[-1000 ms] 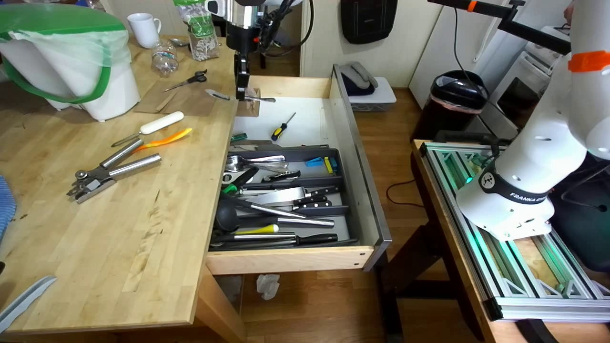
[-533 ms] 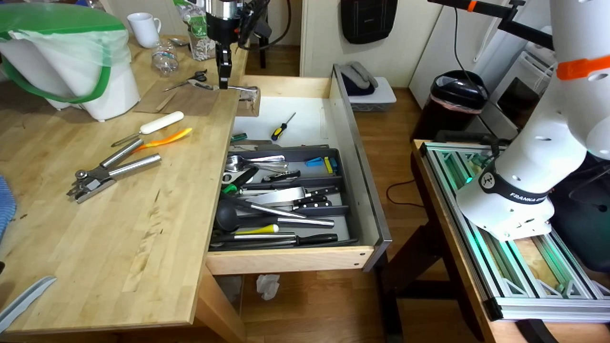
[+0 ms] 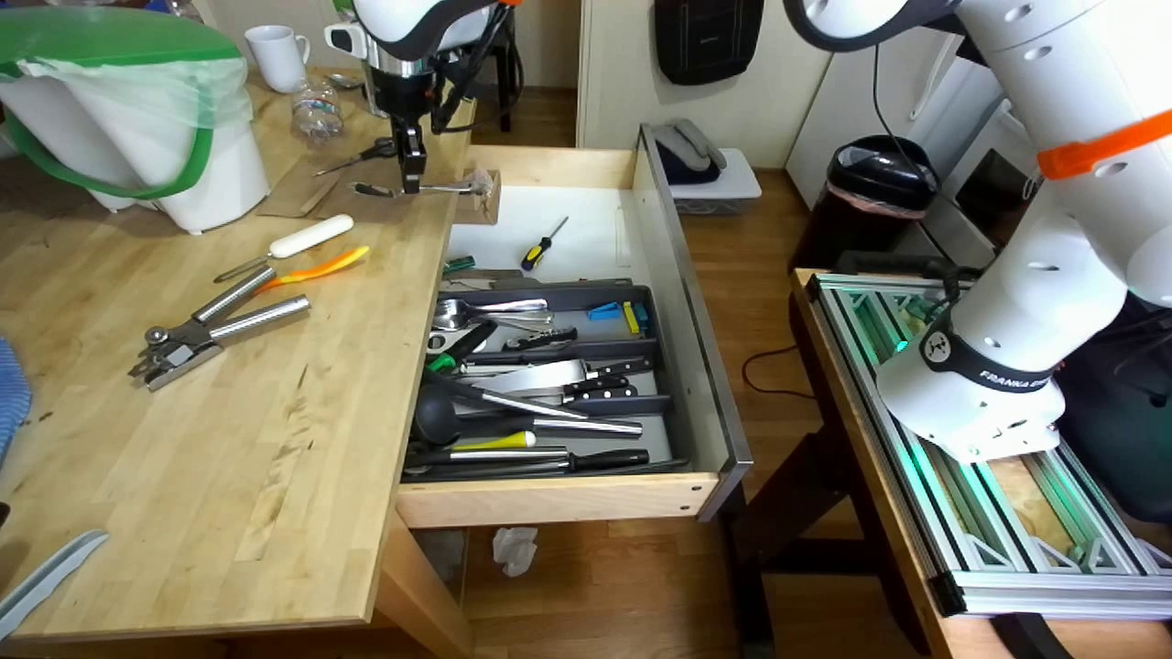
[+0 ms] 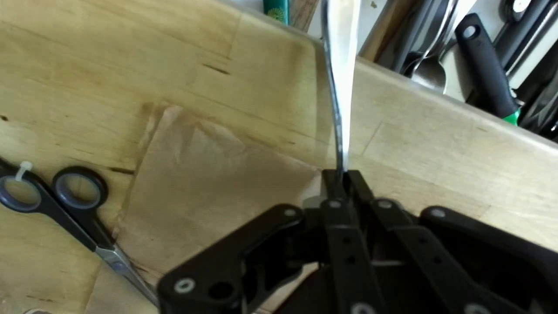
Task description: Remove the silver spoon from the drawer and put it on the counter
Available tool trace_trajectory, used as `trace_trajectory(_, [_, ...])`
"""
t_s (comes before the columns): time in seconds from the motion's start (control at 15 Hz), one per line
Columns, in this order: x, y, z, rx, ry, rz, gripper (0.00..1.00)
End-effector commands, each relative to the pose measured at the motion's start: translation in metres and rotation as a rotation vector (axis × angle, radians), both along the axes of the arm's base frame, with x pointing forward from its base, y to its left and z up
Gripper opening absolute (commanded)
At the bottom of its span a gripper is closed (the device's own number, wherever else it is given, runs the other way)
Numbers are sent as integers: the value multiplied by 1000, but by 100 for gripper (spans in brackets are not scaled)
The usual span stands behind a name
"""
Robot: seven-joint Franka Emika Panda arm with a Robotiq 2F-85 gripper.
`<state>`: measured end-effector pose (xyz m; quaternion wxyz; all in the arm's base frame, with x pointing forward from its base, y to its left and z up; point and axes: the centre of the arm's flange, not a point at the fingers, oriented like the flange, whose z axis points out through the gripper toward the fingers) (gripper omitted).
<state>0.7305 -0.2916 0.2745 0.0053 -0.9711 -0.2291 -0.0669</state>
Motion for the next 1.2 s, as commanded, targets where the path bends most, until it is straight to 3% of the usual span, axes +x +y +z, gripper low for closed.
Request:
trace_trajectory(0.0, [46, -16, -5, -21, 6, 64, 2])
trace_trajectory(0.67, [62, -7, -9, -52, -81, 186, 2])
trace_trajectory(1.13, [65, 1, -18, -59, -96, 252, 2])
